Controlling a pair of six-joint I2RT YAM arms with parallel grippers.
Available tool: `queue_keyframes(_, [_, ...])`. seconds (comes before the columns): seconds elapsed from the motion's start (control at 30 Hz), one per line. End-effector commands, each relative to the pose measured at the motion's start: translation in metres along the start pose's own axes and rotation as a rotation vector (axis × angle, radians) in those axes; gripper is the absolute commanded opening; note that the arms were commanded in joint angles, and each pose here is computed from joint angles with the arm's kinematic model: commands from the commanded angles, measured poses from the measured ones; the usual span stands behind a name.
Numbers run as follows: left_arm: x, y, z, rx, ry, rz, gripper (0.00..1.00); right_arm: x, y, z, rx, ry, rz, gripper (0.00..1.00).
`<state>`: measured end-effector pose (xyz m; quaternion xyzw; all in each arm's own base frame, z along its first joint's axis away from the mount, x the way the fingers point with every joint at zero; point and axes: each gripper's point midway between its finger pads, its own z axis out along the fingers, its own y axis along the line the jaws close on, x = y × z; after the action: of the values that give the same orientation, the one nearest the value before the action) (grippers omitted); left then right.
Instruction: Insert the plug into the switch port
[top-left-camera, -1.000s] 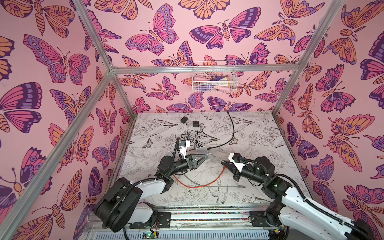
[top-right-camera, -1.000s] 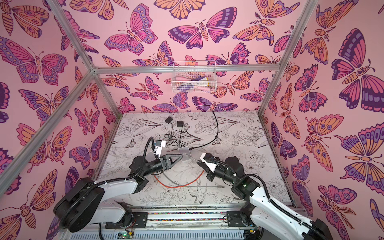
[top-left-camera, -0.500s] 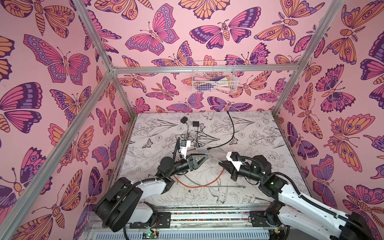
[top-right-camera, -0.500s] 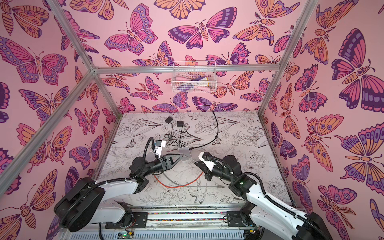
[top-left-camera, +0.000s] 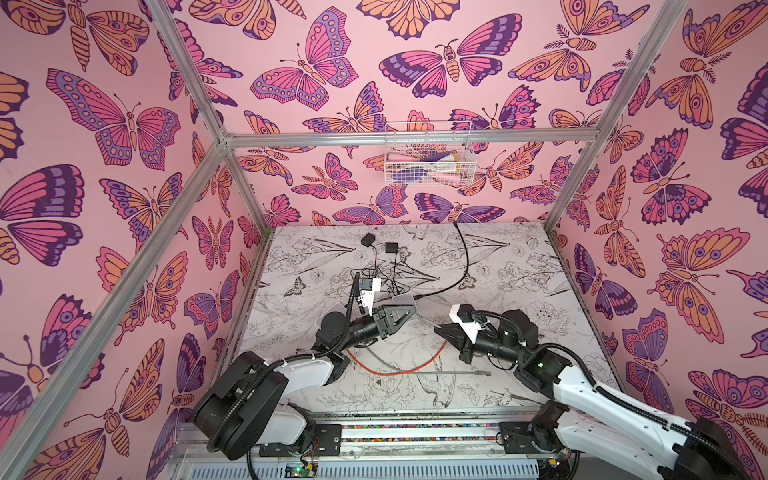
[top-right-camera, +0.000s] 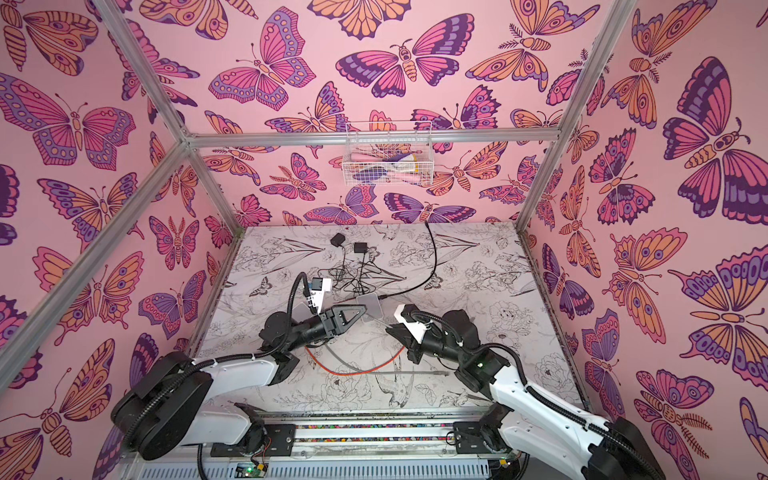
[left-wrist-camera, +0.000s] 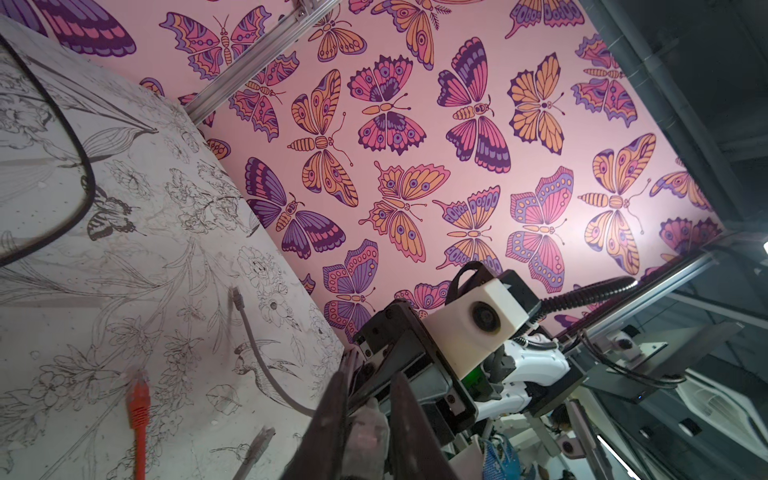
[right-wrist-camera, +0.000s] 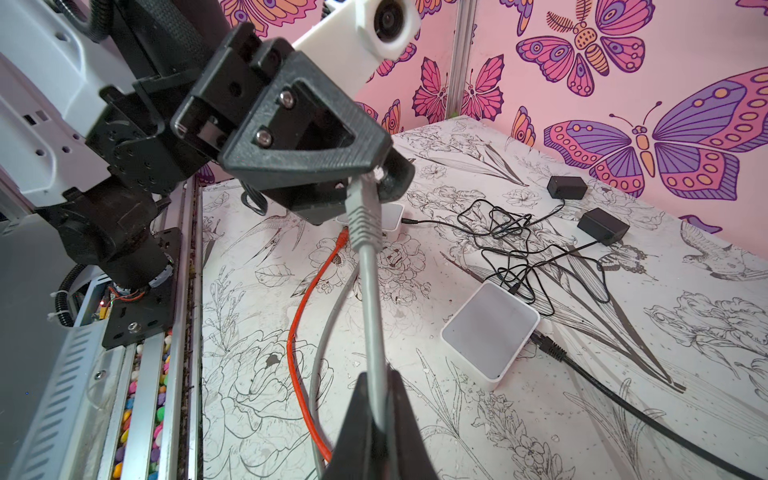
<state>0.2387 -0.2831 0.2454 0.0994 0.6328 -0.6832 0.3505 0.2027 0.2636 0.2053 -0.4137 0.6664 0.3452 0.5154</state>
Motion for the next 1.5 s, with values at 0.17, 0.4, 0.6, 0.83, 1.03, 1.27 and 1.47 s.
queue_keyframes(0.17, [-0.006,-0.013,0.002,0.050,-0.014,0.067,0.00,-0.026,0.007,0.001,-0.037,-0.047,0.008,0.00])
queue_keyframes(0.4, [0.000,-0.039,-0.001,0.164,0.095,0.228,0.00,-0.042,0.034,-0.013,-0.182,0.123,0.173,0.63])
queue_keyframes(0.6, [0.002,-0.061,-0.006,0.254,0.150,0.349,0.00,-0.066,0.051,-0.013,-0.301,0.148,0.275,0.69])
queue_keyframes(0.83, [0.004,-0.071,-0.015,0.285,0.185,0.381,0.00,-0.060,0.051,-0.017,-0.294,0.232,0.215,0.62])
queue_keyframes(1.03, [0.002,-0.082,-0.018,0.307,0.187,0.411,0.00,-0.061,0.051,-0.018,-0.300,0.256,0.183,0.53])
queue_keyframes(1.27, [0.002,-0.079,-0.016,0.298,0.191,0.405,0.00,-0.064,0.052,-0.012,-0.328,0.250,0.183,0.48])
queue_keyframes(1.47, [0.005,-0.076,-0.015,0.294,0.200,0.399,0.00,-0.073,0.052,-0.006,-0.354,0.233,0.187,0.48])
